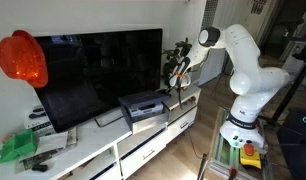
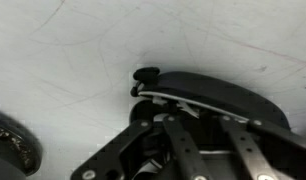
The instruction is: Remove the glasses from the pouch and put them on the table
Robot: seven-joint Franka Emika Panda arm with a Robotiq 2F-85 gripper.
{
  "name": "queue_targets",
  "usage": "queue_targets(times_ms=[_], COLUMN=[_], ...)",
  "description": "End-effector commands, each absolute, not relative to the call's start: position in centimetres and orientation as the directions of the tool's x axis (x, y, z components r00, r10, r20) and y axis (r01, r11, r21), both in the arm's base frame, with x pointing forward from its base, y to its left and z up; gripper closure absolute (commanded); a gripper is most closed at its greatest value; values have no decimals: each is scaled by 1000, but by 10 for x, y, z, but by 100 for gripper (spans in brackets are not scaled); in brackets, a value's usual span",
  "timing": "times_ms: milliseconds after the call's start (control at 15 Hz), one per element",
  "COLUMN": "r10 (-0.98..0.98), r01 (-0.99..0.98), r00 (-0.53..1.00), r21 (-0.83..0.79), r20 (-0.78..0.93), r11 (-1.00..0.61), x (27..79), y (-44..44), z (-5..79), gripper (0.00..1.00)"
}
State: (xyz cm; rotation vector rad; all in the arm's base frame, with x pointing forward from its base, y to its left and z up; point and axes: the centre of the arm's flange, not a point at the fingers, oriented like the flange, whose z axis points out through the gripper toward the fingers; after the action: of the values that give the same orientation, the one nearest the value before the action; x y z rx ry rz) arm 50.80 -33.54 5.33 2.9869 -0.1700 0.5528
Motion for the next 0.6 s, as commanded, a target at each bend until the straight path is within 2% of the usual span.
queue_targets(times_ms=[0, 67, 200, 333, 400, 467, 533], r10=[-85, -83, -78, -59, -50, -47, -40], r01=[-124, -123, -120, -103, -94, -89, -83], r00=[940, 941, 942, 941, 939, 938, 936], r21=[101, 105, 111, 116, 112, 109, 107], r20=[330, 329, 327, 335, 339, 343, 350], r11=[-987, -987, -986, -988, -989, -990, -991], x=[509, 508, 508, 508, 508, 509, 510], y=[-336, -336, -335, -331, -329, -326, -324], z=[48, 48, 46, 43, 42, 41, 40], gripper=[44, 38, 40, 47, 48, 56, 56])
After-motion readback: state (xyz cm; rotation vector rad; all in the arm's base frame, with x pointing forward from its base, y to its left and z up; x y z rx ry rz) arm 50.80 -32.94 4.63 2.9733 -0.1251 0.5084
